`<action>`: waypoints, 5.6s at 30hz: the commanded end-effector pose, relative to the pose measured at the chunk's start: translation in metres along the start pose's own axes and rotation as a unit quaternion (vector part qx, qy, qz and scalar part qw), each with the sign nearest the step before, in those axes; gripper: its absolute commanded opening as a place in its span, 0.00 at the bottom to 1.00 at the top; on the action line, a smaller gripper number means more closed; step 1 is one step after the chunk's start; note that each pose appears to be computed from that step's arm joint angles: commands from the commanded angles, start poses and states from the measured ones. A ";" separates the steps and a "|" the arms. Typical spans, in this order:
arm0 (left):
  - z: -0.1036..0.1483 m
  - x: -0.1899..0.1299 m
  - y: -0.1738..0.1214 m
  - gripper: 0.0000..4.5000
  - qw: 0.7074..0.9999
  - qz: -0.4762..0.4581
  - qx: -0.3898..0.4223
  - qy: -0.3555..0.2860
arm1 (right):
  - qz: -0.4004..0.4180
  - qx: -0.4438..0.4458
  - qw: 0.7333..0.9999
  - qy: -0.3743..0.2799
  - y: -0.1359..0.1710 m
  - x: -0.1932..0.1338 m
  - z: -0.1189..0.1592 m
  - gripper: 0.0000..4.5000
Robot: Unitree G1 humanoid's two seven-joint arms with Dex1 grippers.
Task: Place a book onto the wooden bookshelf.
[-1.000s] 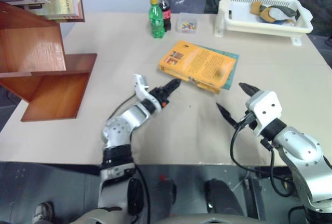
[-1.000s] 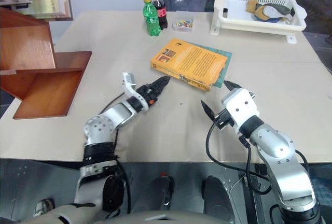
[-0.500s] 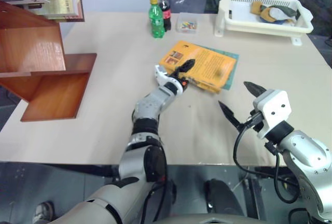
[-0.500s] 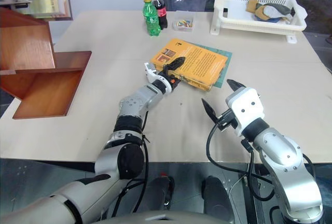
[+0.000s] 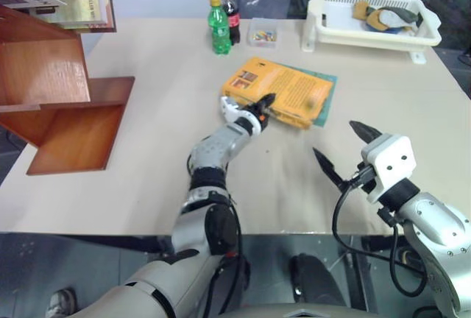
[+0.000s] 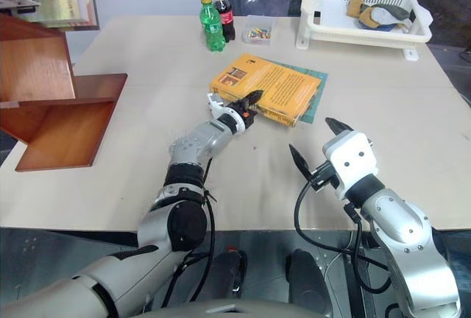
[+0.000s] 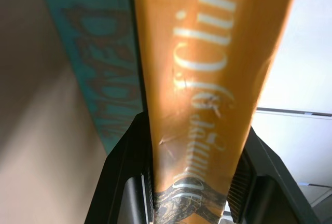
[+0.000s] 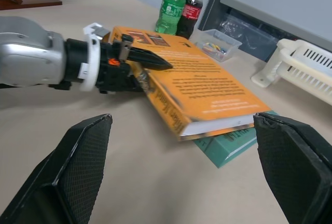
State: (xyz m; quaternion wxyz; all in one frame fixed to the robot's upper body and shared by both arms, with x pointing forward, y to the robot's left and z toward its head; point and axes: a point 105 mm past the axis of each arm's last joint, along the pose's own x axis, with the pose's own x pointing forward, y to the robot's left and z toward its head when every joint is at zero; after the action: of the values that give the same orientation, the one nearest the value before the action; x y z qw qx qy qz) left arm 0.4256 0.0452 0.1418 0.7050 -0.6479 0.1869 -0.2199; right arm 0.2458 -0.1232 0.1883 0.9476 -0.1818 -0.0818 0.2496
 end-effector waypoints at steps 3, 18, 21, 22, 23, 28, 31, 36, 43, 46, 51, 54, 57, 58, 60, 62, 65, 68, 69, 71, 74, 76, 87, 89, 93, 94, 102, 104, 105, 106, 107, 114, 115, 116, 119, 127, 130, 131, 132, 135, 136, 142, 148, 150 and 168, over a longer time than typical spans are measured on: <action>0.006 -0.017 0.003 0.37 1.000 0.003 -0.017 -0.021 | -0.002 -0.012 1.000 -0.015 -0.001 -0.003 0.005 1.00; 0.012 -0.029 -0.010 0.21 1.000 -0.003 0.017 -0.014 | -0.002 -0.007 1.000 -0.017 0.002 -0.002 0.000 1.00; 0.013 -0.042 -0.031 0.21 0.995 -0.033 0.097 0.008 | -0.003 -0.004 1.000 -0.022 0.002 -0.001 0.002 1.00; 0.014 -0.046 -0.036 0.21 0.991 -0.037 0.124 0.014 | -0.002 -0.003 1.000 -0.023 0.002 -0.001 0.002 1.00; 0.014 -0.048 -0.040 0.21 0.988 -0.041 0.145 0.017 | -0.002 -0.002 1.000 -0.024 0.002 -0.001 0.002 1.00; 0.011 -0.065 -0.072 0.21 0.935 -0.077 0.343 0.044 | 0.001 0.002 1.000 -0.026 0.003 -0.001 0.001 1.00; 0.004 -0.077 -0.089 0.21 0.874 -0.109 0.469 0.068 | 0.001 0.004 1.000 -0.029 0.004 0.000 0.002 1.00; 0.008 -0.099 -0.109 0.21 0.749 -0.140 0.642 0.089 | 0.002 0.006 0.999 -0.033 0.003 0.001 0.002 1.00; 0.033 -0.121 -0.136 0.21 0.489 -0.172 0.853 0.068 | 0.017 0.014 0.999 -0.038 0.004 0.005 0.000 1.00; 0.039 -0.129 -0.145 0.21 0.382 -0.180 0.904 0.069 | 0.029 0.016 0.999 -0.039 0.005 0.006 -0.001 1.00; 0.066 -0.166 -0.161 0.21 0.188 -0.133 0.965 0.127 | 0.085 0.033 0.994 -0.056 0.010 0.012 0.003 1.00; 0.085 -0.189 -0.174 0.21 0.163 -0.081 0.975 0.130 | 0.137 0.045 0.987 -0.077 0.021 0.012 0.010 1.00; 0.109 -0.215 -0.183 0.21 0.133 -0.010 0.981 0.140 | 0.207 0.050 0.970 -0.119 0.033 0.009 0.024 1.00; 0.118 -0.224 -0.187 0.21 0.124 0.016 0.982 0.141 | 0.234 0.056 0.961 -0.136 0.038 0.008 0.030 1.00; 0.135 -0.242 -0.193 0.21 0.109 0.060 0.982 0.144 | 0.287 0.071 0.942 -0.161 0.046 0.007 0.041 1.00; 0.148 -0.259 -0.201 0.21 0.101 0.098 0.980 0.144 | 0.321 0.091 0.924 -0.187 0.047 0.009 0.054 1.00; 0.162 -0.279 -0.209 0.21 0.087 0.143 0.975 0.148 | 0.353 0.103 0.904 -0.216 0.045 0.013 0.069 1.00; 0.175 -0.297 -0.211 0.21 0.081 0.187 0.966 0.156 | 0.369 0.112 0.892 -0.235 0.043 0.018 0.080 1.00; 0.180 -0.303 -0.212 0.21 0.085 0.204 0.963 0.156 | 0.373 0.114 0.888 -0.243 0.042 0.020 0.084 1.00; 0.191 -0.315 -0.211 0.21 0.088 0.235 0.955 0.159 | 0.379 0.115 0.882 -0.257 0.041 0.023 0.091 1.00; 0.213 -0.337 -0.204 0.21 0.092 0.290 0.939 0.162 | 0.384 0.116 0.873 -0.278 0.038 0.029 0.101 1.00; 0.221 -0.346 -0.199 0.21 0.102 0.308 0.931 0.167 | 0.385 0.114 0.871 -0.283 0.036 0.032 0.105 1.00; 0.175 -0.350 -0.206 0.21 0.162 0.205 0.952 0.161 | 0.384 0.116 0.870 -0.288 0.032 0.046 0.097 1.00; 0.168 -0.354 -0.204 0.21 0.169 0.210 0.949 0.165 | 0.389 0.113 0.867 -0.290 0.032 0.049 0.096 1.00; 0.164 -0.373 -0.203 0.21 0.168 0.268 0.931 0.180 | 0.396 0.110 0.861 -0.298 0.033 0.052 0.095 1.00; 0.164 -0.378 -0.203 0.21 0.165 0.283 0.927 0.184 | 0.397 0.111 0.860 -0.300 0.033 0.052 0.095 1.00; 0.167 -0.401 -0.227 0.21 0.130 0.355 0.909 0.177 | 0.401 0.115 0.856 -0.306 0.032 0.055 0.095 1.00; 0.176 -0.410 -0.231 0.21 0.121 0.391 0.895 0.178 | 0.402 0.114 0.855 -0.308 0.033 0.056 0.095 1.00; 0.181 -0.414 -0.231 0.21 0.121 0.405 0.888 0.181 | 0.402 0.113 0.854 -0.310 0.033 0.056 0.096 1.00; 0.186 -0.417 -0.230 0.21 0.118 0.415 0.882 0.187 | 0.401 0.114 0.854 -0.312 0.033 0.056 0.098 1.00; 0.191 -0.419 -0.227 0.21 0.117 0.422 0.878 0.195 | 0.400 0.114 0.854 -0.313 0.033 0.056 0.098 1.00; 0.222 -0.401 -0.201 0.21 0.129 0.424 0.871 0.211 | 0.394 0.108 0.859 -0.309 0.035 0.050 0.100 1.00; 0.228 -0.401 -0.196 0.21 0.132 0.436 0.863 0.218 | 0.393 0.109 0.860 -0.308 0.036 0.049 0.100 1.00; 0.235 -0.402 -0.191 0.21 0.136 0.451 0.855 0.218 | 0.392 0.109 0.860 -0.307 0.037 0.048 0.101 1.00; 0.243 -0.403 -0.183 0.21 0.143 0.469 0.842 0.226 | 0.395 0.111 0.859 -0.307 0.040 0.046 0.103 1.00; 0.243 -0.393 -0.175 0.21 0.149 0.455 0.848 0.225 | 0.425 0.097 0.852 -0.292 0.048 0.042 0.101 1.00; 0.243 -0.393 -0.169 0.21 0.153 0.452 0.847 0.235 | 0.420 0.092 0.855 -0.288 0.046 0.045 0.102 1.00; 0.242 -0.392 -0.166 0.21 0.156 0.449 0.847 0.237 | 0.420 0.092 0.856 -0.288 0.045 0.045 0.102 1.00; 0.242 -0.392 -0.164 0.21 0.160 0.446 0.848 0.239 | 0.420 0.093 0.855 -0.289 0.045 0.046 0.102 1.00; 0.241 -0.392 -0.159 0.21 0.166 0.442 0.848 0.241 | 0.419 0.097 0.855 -0.292 0.044 0.047 0.104 1.00; 0.240 -0.392 -0.157 0.21 0.168 0.440 0.849 0.240 | 0.418 0.099 0.854 -0.292 0.044 0.047 0.105 1.00; 0.237 -0.391 -0.149 0.21 0.175 0.437 0.849 0.238 | 0.410 0.099 0.858 -0.292 0.041 0.051 0.106 1.00; 0.235 -0.388 -0.148 0.21 0.177 0.435 0.852 0.232 | 0.401 0.099 0.865 -0.283 0.038 0.055 0.106 1.00; 0.235 -0.387 -0.147 0.21 0.177 0.435 0.852 0.231 | 0.396 0.104 0.867 -0.283 0.037 0.057 0.107 1.00; 0.226 -0.389 -0.162 0.99 0.176 0.413 0.876 0.174 | 0.390 0.120 0.872 -0.271 0.032 0.063 0.105 1.00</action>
State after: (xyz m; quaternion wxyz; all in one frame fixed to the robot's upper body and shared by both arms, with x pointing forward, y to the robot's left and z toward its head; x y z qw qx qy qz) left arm 0.2198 0.4433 0.2955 0.7475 0.6064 0.2688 -0.0363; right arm 0.2624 -0.0289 0.2647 0.7337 -0.0048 -0.2040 0.6482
